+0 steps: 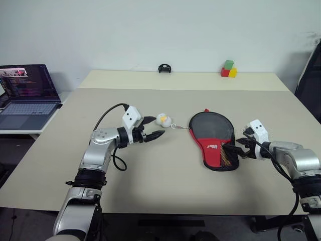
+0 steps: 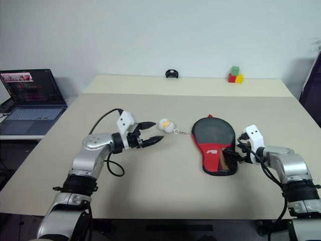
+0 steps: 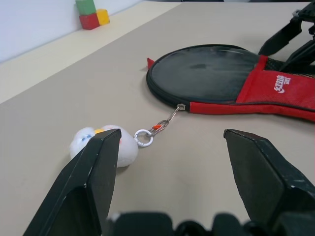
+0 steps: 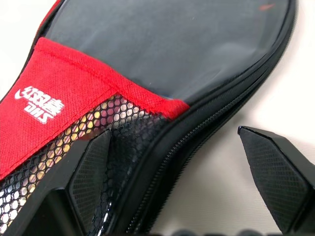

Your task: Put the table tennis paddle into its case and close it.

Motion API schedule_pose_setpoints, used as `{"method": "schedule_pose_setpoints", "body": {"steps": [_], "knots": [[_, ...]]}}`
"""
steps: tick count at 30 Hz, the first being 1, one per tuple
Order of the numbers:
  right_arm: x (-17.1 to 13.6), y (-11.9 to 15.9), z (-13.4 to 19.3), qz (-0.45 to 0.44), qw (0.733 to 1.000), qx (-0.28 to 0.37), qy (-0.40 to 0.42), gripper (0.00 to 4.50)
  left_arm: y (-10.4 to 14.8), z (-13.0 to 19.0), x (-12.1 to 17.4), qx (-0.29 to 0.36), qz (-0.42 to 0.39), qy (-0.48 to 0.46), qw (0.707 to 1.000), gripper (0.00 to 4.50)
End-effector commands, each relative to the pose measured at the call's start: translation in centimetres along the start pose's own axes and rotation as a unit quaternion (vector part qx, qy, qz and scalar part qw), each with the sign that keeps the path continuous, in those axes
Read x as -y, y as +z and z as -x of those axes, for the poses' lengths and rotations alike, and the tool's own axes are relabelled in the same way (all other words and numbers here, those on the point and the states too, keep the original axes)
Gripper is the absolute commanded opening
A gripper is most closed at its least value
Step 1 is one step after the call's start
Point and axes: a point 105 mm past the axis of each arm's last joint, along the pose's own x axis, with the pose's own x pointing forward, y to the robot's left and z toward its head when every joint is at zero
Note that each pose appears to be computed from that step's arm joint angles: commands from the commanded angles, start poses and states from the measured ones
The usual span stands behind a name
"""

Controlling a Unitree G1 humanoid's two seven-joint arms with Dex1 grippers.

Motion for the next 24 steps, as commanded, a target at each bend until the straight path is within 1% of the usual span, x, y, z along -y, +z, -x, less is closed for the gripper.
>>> {"method": "schedule_pose_setpoints", "body": {"steps": [1,2,4,6,8,10,14,15,17,21,24], "knots": [[-1.2,-0.8,-0.9,0.000,0.999,-0.022,0.031,4.11,1.5,0.4,-0.3,0.018,-0.018,0.004,1.000,3.66],[-1.4,-0.9,-1.1,-0.003,0.999,-0.023,0.034,3.93,1.5,0.5,-0.4,0.017,-0.018,0.004,1.000,3.66],[-1.6,-0.9,-1.5,-0.008,0.999,-0.025,0.036,3.25,1.4,0.6,-0.5,0.014,-0.018,0.005,1.000,3.66],[-1.8,-0.9,-1.7,-0.013,0.999,-0.027,0.038,2.67,1.1,0.9,-0.5,0.007,-0.019,0.005,1.000,3.66],[-2.0,-0.9,-1.8,-0.021,0.999,-0.026,0.040,1.95,0.8,1.3,-0.5,0.001,-0.018,0.004,1.000,3.66],[-2.2,-0.8,-1.9,-0.029,0.998,-0.024,0.044,1.35,0.4,1.8,-0.3,-0.007,-0.016,0.000,1.000,3.66],[-3.4,-0.4,-1.6,-0.041,0.997,-0.018,0.066,0.19,-1.1,4.1,1.1,-0.033,0.005,-0.040,0.999,3.66],[-3.9,-0.2,-1.5,-0.042,0.996,-0.016,0.074,0.01,-1.3,4.7,1.6,-0.036,0.014,-0.052,0.998,3.66],[-4.8,-0.1,-1.4,-0.040,0.995,-0.015,0.088,0.01,-1.7,5.6,2.3,-0.042,0.028,-0.068,0.996,3.66],[-8.4,0.1,-1.2,-0.040,0.990,-0.014,0.135,0.01,-2.3,7.7,4.5,-0.064,0.058,-0.118,0.989,3.66],[-10.5,0.2,-1.4,-0.044,0.987,-0.009,0.155,0.01,-2.5,8.6,5.6,-0.077,0.070,-0.140,0.985,3.66]]}}
